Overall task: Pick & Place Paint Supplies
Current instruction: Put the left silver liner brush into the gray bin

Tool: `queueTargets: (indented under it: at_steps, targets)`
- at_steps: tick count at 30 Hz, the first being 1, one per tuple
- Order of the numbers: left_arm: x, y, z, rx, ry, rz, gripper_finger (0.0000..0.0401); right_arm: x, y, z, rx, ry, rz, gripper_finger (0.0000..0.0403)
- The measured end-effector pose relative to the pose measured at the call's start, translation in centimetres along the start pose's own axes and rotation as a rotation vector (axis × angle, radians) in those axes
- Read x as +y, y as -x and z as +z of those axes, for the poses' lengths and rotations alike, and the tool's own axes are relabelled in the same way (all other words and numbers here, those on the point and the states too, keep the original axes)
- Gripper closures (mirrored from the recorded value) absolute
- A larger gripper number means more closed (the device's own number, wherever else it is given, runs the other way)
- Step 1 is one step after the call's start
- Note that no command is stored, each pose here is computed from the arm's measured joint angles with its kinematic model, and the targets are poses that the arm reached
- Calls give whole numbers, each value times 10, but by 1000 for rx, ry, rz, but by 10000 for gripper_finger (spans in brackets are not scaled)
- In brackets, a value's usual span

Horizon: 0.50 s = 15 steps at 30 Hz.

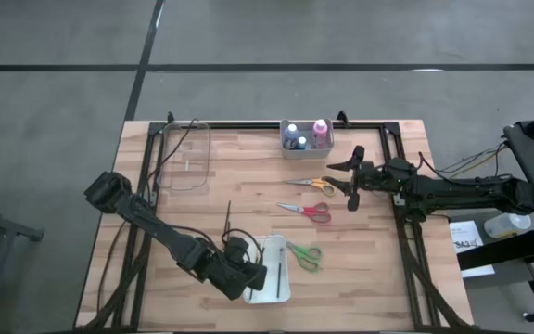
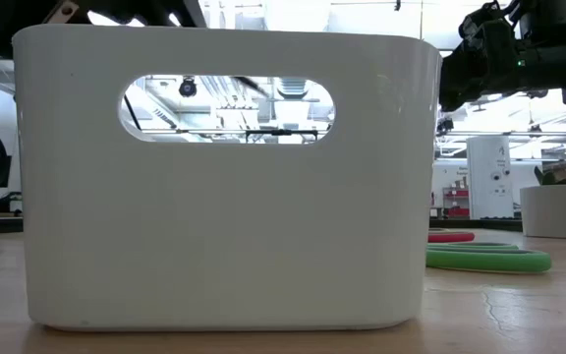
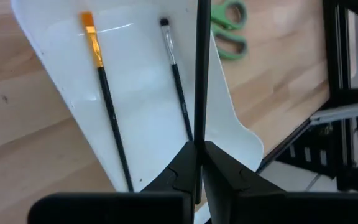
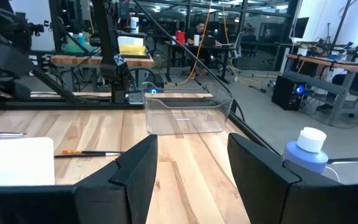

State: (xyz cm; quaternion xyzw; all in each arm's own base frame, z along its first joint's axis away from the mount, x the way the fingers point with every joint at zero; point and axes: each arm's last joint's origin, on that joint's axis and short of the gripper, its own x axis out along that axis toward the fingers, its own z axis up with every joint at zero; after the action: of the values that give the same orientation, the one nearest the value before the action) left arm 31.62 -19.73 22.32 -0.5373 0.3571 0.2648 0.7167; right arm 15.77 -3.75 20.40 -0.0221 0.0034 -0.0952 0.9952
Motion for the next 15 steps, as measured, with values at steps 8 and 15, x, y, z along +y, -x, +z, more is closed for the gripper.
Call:
queueTargets:
  at_steps: [8, 15]
  targets:
    - [18, -13, -3, 43, 18, 23, 378, 0, 0, 0, 0, 0, 0, 209]
    - [36, -24, -4, 70, 35, 49, 378, 0, 0, 0, 0, 0, 0, 209]
